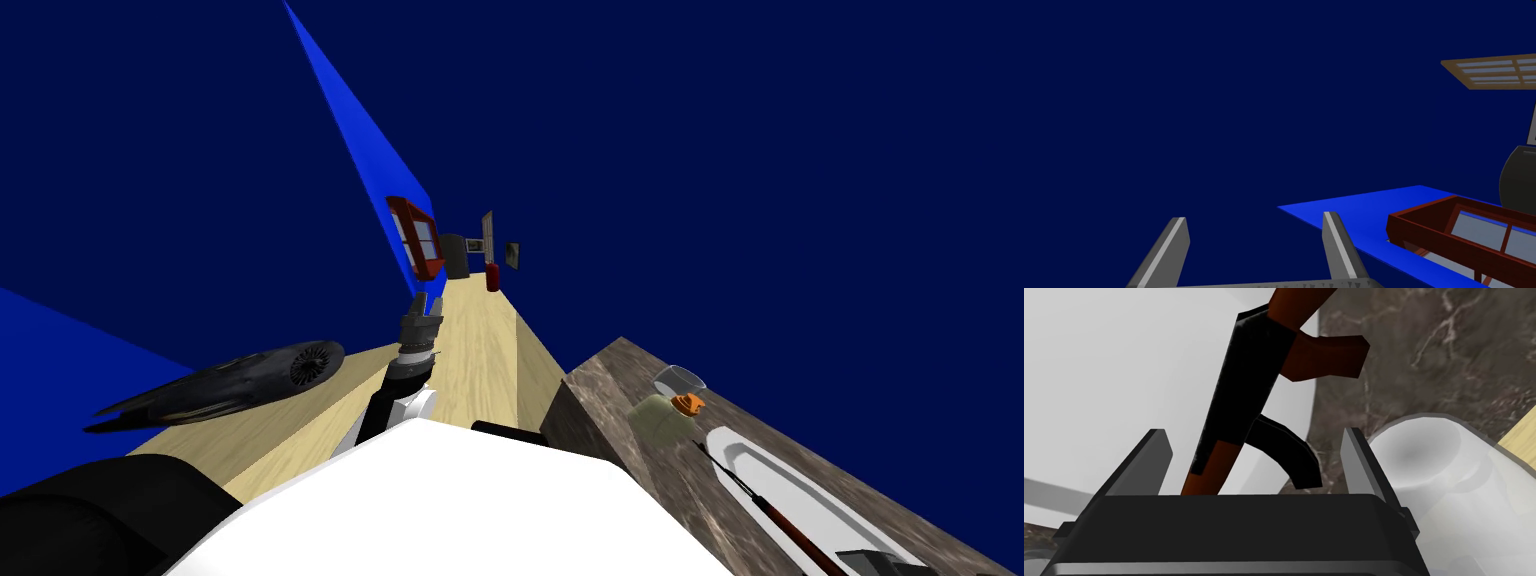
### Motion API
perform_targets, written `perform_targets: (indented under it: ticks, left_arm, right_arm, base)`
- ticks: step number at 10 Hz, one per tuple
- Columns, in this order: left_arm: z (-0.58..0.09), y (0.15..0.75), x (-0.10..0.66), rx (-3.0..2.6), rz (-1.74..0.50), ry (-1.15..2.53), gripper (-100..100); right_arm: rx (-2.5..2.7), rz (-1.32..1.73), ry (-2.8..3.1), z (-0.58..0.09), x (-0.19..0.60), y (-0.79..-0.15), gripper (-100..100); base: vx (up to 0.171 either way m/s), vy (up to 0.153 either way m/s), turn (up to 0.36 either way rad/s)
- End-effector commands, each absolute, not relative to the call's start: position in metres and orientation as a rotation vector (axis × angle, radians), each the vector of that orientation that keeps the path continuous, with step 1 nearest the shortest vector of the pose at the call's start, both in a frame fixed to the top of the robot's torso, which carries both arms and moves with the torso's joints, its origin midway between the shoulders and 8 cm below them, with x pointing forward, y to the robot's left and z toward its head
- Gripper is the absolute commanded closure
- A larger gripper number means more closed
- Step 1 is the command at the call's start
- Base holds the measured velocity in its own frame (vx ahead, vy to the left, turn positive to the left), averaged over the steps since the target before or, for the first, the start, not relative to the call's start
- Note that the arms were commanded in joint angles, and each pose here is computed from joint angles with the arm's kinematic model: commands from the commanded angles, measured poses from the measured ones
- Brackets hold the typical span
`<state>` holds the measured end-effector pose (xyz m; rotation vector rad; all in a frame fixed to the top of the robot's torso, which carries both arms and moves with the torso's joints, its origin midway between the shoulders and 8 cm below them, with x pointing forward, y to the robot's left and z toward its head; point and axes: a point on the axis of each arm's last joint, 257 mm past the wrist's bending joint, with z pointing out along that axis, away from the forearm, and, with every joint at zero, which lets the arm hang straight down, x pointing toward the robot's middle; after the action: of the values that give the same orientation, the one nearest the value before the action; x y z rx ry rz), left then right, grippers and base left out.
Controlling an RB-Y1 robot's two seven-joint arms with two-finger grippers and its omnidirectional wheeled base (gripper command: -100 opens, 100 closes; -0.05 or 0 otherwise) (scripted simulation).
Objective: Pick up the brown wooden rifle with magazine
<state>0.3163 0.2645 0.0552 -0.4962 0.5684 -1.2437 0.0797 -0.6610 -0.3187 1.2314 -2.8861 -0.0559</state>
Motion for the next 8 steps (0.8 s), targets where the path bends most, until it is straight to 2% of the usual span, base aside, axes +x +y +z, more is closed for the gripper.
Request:
perform_targets:
  ticks: [1,3,8]
  left_arm:
    - [0.055,0.264,0.316,-0.496,-1.244,0.568,0]
    - [0.055,0.264,0.316,-0.496,-1.244,0.569,0]
    - [0.055,0.264,0.316,-0.496,-1.244,0.568,0]
  right_arm:
    - [1.233,-0.057,-2.885,-0.319,0.080,-0.661,-100]
    - [1.280,-0.065,-2.857,-0.323,0.089,-0.649,-100]
    - [1.280,-0.065,-2.857,-0.323,0.089,-0.649,-100]
  base:
    - [-0.011,-0.012,0.037]
    - [0.035,0.039,-0.119]
    - [0.001,0.002,-0.005]
